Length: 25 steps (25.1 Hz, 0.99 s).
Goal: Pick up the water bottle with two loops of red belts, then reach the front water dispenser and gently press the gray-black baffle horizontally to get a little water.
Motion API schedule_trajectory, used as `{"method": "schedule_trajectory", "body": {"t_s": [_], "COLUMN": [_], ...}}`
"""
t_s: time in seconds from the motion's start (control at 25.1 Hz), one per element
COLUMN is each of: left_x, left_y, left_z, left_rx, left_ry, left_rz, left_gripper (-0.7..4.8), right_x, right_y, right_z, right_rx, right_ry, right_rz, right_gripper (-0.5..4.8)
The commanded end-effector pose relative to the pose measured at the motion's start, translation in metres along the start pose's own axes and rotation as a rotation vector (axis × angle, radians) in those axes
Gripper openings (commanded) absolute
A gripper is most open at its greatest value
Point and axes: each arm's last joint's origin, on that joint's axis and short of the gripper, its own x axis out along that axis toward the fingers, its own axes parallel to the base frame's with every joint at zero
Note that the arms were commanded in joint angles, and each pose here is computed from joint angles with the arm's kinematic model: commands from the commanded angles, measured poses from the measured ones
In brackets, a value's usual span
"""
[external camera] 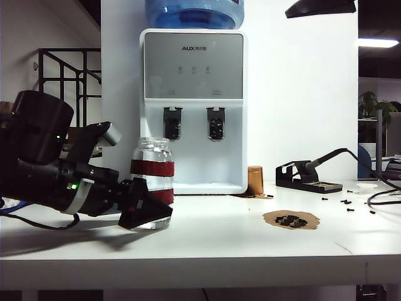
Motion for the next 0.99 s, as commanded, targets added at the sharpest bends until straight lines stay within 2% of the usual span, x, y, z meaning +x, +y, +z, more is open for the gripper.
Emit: {"method": "schedule_trajectory", "body": {"t_s": [0.04, 0.28, 0.72, 0.8, 0.88, 0.92, 0.99], "left_x": [0.000, 0.001, 0.001, 0.001, 0.001, 0.001, 0.001], "left_y": [-0.001, -0.001, -0.002, -0.002, -0.002, -0.002, -0.002], "left_z": [-0.002, -0.009, -0.012, -0.013, -0.015, -0.015, -0.016], "left_rx": [0.000, 0.028, 0.023, 0.017, 0.012, 0.010, 0.006], "left_ry": [0.018, 0.054, 0.076, 0.087, 0.101, 0.106, 0.112], "left_rz": [-0.008, -0.014, -0.018, -0.018, -0.015, -0.015, -0.016], "left_gripper": [-0.04, -0.04, -0.01, 0.53, 1.72, 2.06, 2.26], "right_x": [-0.002, -0.002, -0.002, -0.002, -0.002, -0.002, -0.002], "right_y": [0.001, 0.001, 0.001, 0.001, 0.001, 0.001, 0.001], "right_z": [0.003, 0.003, 0.003, 0.003, 0.003, 0.003, 0.003], "right_rx": [-0.020, -0.021, -0.021, -0.021, -0.021, -0.021, -0.021], "right_ry": [-0.013, -0.014, -0.014, -0.014, -0.014, -0.014, -0.014], "right_rz": [-0.003, -0.003, -0.004, -0.003, -0.003, -0.003, -0.003], "right_gripper": [4.79, 4.79, 4.79, 4.79, 4.79, 4.79, 4.79]}}
